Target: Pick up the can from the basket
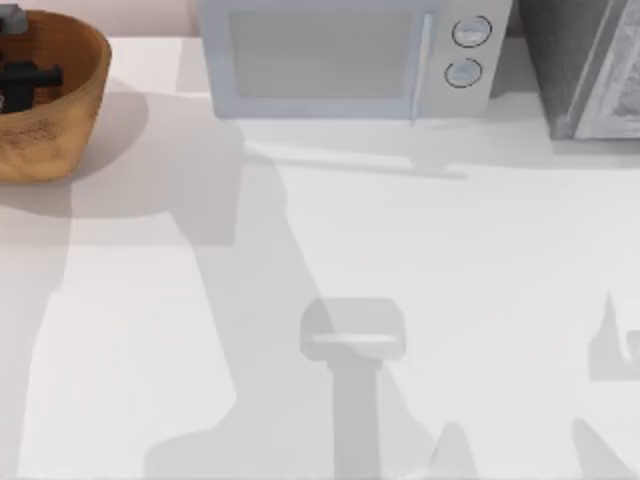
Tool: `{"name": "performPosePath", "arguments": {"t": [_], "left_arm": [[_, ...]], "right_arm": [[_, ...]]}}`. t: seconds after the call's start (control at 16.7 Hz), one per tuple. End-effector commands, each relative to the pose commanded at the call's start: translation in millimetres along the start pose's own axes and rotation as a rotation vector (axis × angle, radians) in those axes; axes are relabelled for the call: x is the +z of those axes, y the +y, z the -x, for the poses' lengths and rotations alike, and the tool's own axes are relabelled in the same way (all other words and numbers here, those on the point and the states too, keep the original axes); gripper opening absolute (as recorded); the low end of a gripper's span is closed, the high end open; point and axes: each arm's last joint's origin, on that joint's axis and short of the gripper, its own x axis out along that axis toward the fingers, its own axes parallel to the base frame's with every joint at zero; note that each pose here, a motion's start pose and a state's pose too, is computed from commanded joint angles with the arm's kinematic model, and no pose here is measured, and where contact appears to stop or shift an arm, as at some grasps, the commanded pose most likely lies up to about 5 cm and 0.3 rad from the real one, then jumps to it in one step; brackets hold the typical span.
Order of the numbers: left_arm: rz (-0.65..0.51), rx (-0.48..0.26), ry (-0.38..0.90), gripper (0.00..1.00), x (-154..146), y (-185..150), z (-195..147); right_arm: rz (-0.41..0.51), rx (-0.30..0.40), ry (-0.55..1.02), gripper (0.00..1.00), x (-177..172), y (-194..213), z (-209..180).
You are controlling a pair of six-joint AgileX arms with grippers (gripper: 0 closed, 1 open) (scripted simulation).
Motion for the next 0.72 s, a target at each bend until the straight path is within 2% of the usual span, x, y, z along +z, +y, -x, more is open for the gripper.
{"name": "performPosePath", "arguments": {"t": [0.18, 0.24, 0.48, 0.72], "left_arm": [[0.000, 0.000, 0.000, 0.00, 0, 0, 0], [0.001, 0.012, -0.035, 0.00, 2, 0, 19], [0.039, 0.033, -0.032, 0.00, -4, 9, 26], [0.039, 0.049, -0.098, 0.00, -18, -1, 65]], "right_arm": [[0.000, 0.000, 0.000, 1.00, 0, 0, 0], [0.000, 0.000, 0.000, 1.00, 0, 0, 0], [0.000, 0.000, 0.000, 1.00, 0, 0, 0], [0.000, 0.000, 0.000, 1.00, 0, 0, 0]]}}
